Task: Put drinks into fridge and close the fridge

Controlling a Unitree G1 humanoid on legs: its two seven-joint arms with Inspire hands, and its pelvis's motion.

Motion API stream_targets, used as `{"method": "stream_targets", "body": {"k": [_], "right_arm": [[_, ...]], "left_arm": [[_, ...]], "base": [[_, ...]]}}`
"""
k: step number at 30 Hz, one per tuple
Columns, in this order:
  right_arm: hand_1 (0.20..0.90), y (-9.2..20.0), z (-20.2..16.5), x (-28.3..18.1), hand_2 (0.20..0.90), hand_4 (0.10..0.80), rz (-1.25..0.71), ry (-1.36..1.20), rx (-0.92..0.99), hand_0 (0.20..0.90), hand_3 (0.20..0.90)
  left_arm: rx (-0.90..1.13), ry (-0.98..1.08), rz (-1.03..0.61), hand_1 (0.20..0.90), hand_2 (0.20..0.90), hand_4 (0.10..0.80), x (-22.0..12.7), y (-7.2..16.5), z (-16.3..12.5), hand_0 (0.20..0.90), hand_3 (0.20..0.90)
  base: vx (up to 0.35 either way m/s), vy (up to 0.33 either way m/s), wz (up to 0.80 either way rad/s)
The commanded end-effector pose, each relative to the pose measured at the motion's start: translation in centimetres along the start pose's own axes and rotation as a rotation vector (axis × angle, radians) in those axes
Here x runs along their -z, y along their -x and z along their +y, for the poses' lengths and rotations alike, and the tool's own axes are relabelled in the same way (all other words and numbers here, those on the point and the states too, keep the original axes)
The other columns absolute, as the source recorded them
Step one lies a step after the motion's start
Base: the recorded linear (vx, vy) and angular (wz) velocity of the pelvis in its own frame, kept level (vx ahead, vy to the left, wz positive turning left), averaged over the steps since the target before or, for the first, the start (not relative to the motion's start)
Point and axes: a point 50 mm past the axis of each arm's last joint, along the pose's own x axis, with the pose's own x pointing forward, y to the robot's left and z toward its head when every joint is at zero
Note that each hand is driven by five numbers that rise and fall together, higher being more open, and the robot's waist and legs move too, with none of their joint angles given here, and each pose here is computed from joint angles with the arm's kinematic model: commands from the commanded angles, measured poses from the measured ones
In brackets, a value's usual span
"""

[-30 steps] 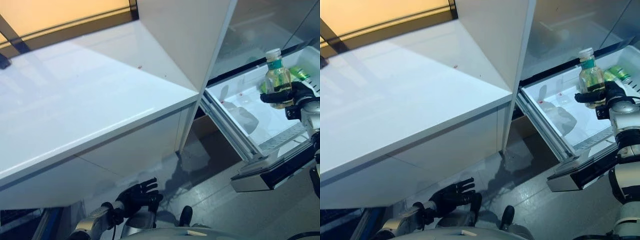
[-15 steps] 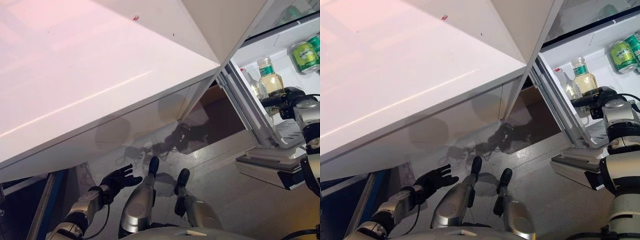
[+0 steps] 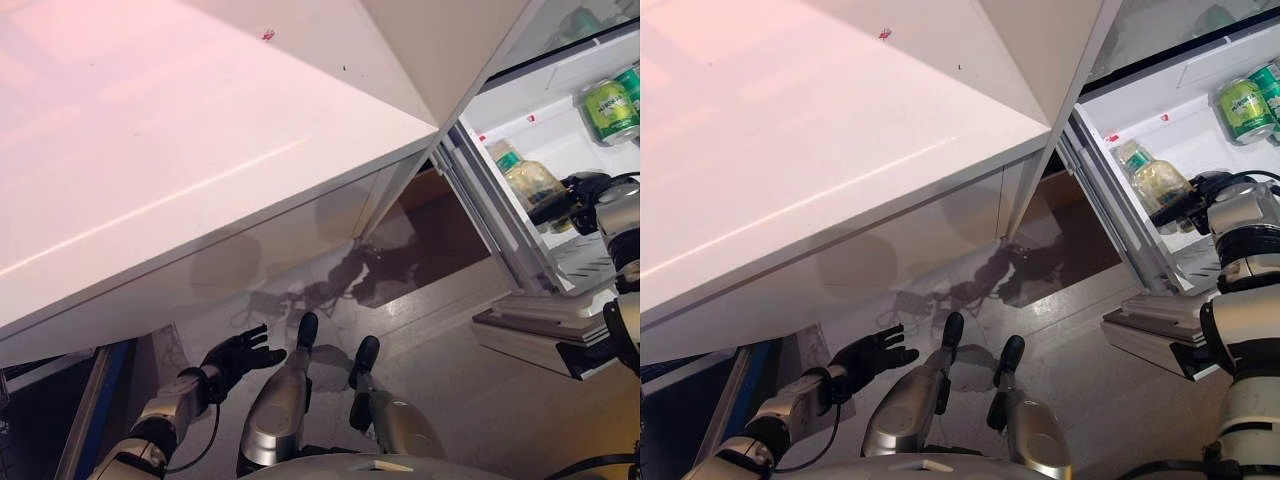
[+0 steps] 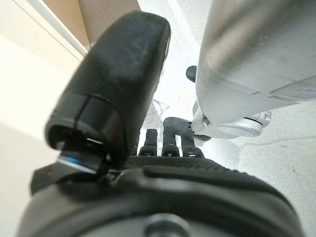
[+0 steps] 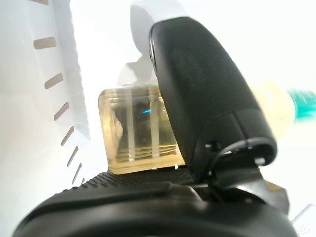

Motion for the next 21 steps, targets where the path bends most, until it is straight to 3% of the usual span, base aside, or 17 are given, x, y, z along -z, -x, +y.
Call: {"method": "stream_targets", "body": {"k": [1,14,21], "right_arm": [[0.900,2.8,-5.8,-2.3,0.900,0.800,-0.083,0.045,0.160,0.900,0.900],[0.900,6.3,-9.3,-4.1,0.900,0.800,-0.429,-0.178,0.216,0.900,0.900],[0.900,7.3,-9.8,-3.1,0.900,0.800,-0.603,-0.540,0.241,0.900,0.900]], "left_arm": [[-0.025,-0.046,0.079,0.900,0.900,0.800,1.9,1.3,1.6,0.900,0.900],[-0.142,-0.008,0.271,0.900,0.900,0.800,6.9,2.9,3.3,0.900,0.900],[-0.134,-0.005,0.358,0.900,0.900,0.800,9.0,3.5,3.0,0.900,0.900]], "base": [[0.012,0.021,-0.07],[0.027,0.044,-0.17],[0.095,0.026,-0.29]]}}
